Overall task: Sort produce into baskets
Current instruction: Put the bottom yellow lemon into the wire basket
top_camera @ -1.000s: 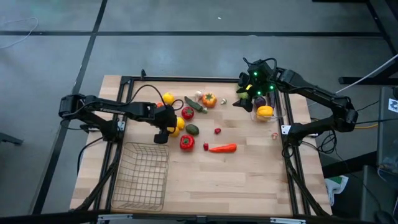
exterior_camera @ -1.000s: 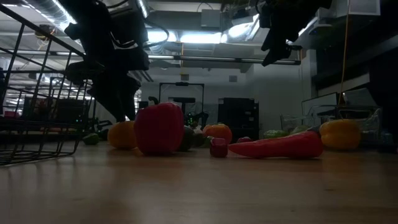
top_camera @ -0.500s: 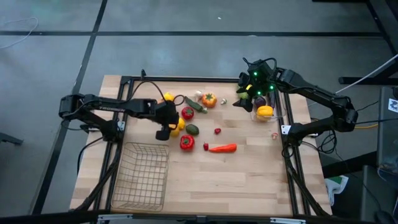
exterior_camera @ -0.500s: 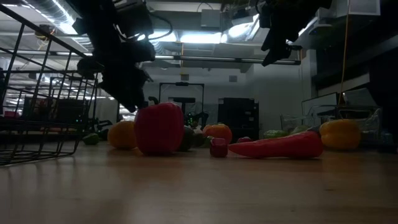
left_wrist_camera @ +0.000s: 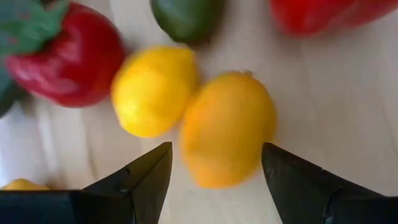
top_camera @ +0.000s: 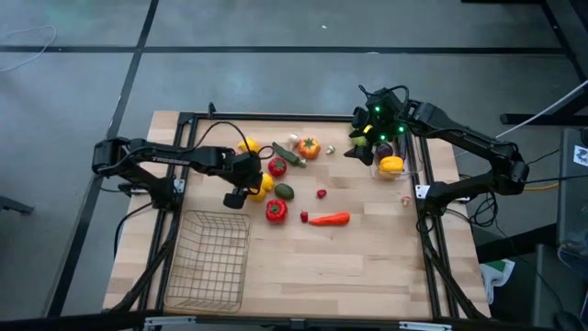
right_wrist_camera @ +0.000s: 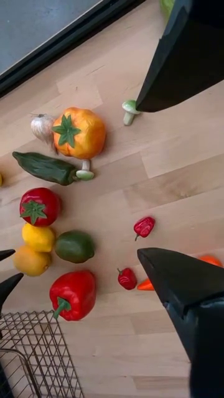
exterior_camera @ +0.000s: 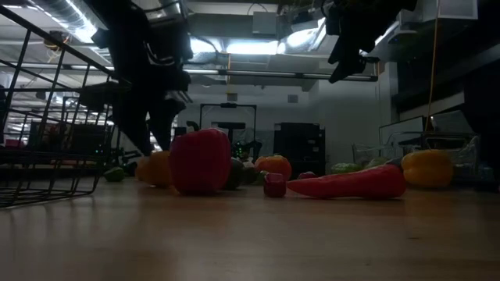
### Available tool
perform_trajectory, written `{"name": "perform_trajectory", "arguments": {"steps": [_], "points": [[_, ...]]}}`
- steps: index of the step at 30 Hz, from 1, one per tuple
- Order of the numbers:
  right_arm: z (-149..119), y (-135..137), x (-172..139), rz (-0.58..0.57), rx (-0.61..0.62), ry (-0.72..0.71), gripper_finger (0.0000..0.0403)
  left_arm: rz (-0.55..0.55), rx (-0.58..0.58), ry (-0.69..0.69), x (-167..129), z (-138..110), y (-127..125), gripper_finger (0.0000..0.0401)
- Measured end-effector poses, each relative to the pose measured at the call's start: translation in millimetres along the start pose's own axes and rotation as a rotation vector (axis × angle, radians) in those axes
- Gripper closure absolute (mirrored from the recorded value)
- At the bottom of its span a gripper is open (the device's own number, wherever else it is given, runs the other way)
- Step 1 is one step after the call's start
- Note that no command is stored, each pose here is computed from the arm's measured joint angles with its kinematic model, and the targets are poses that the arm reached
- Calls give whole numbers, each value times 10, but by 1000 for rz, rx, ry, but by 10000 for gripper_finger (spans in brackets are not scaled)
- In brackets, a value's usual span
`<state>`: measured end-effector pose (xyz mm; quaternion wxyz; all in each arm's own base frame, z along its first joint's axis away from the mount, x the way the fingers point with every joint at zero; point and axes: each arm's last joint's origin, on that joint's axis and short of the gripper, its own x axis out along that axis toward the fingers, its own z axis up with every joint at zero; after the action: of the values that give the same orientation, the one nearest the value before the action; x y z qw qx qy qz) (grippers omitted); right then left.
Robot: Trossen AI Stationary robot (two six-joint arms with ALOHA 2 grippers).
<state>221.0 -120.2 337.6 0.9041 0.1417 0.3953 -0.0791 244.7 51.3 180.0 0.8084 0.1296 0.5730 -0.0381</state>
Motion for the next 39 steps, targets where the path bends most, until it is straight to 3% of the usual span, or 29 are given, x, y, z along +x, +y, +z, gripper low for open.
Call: {"name": "perform_trajectory", "arguments": {"steps": [8, 31, 39], "points": [[0, 0, 0, 0, 0, 0, 31, -28, 50, 48, 188, 6, 0, 156], [0, 0, 0, 0, 0, 0, 31, 27, 106, -98, 173, 179, -32, 156], [0, 0, 0, 0, 0, 0, 31, 25, 35, -106, 294, 220, -30, 156]]}}
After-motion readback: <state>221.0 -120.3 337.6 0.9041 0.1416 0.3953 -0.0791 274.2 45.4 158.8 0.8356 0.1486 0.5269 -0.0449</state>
